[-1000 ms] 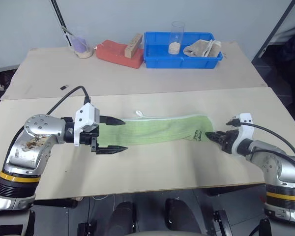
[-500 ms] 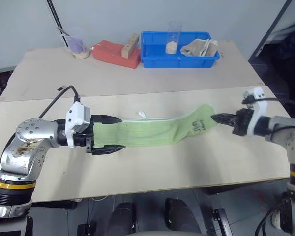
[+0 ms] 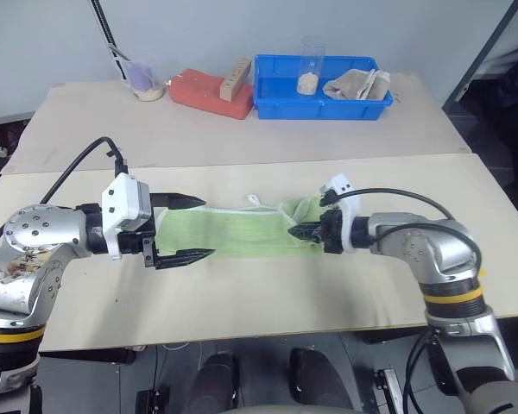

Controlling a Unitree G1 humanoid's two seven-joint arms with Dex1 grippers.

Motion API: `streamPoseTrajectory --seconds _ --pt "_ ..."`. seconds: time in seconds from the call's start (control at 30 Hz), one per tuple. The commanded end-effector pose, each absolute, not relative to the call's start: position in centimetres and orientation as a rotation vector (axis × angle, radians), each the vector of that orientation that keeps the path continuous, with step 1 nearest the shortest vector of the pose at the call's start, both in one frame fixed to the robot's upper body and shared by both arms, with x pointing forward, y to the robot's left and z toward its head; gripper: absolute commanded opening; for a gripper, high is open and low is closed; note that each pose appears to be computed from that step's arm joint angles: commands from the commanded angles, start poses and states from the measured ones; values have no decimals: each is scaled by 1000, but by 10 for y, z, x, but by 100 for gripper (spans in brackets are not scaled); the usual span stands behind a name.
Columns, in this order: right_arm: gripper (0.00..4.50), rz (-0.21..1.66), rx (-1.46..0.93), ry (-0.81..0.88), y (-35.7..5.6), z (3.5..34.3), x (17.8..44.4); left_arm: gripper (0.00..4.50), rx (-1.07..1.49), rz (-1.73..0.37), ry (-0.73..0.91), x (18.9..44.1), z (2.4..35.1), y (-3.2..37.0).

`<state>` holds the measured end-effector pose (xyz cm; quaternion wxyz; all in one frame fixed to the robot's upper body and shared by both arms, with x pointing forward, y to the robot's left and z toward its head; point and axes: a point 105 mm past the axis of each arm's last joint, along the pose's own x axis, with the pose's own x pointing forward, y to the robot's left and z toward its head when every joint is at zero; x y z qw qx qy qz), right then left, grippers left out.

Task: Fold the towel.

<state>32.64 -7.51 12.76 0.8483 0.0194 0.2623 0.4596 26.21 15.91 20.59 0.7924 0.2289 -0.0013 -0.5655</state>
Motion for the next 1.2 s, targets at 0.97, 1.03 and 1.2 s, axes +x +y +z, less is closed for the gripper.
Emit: streamPoseTrajectory --seconds 0.97,1.03,1.2 --pt "449 1189 -547 219 -115 181 284 450 419 -1022 -7 263 197 179" --pt "449 1192 -577 206 -118 180 285 450 388 -989 -9 262 193 180" --pt "449 1180 -639 191 -117 169 290 450 379 -1002 3 253 185 175"
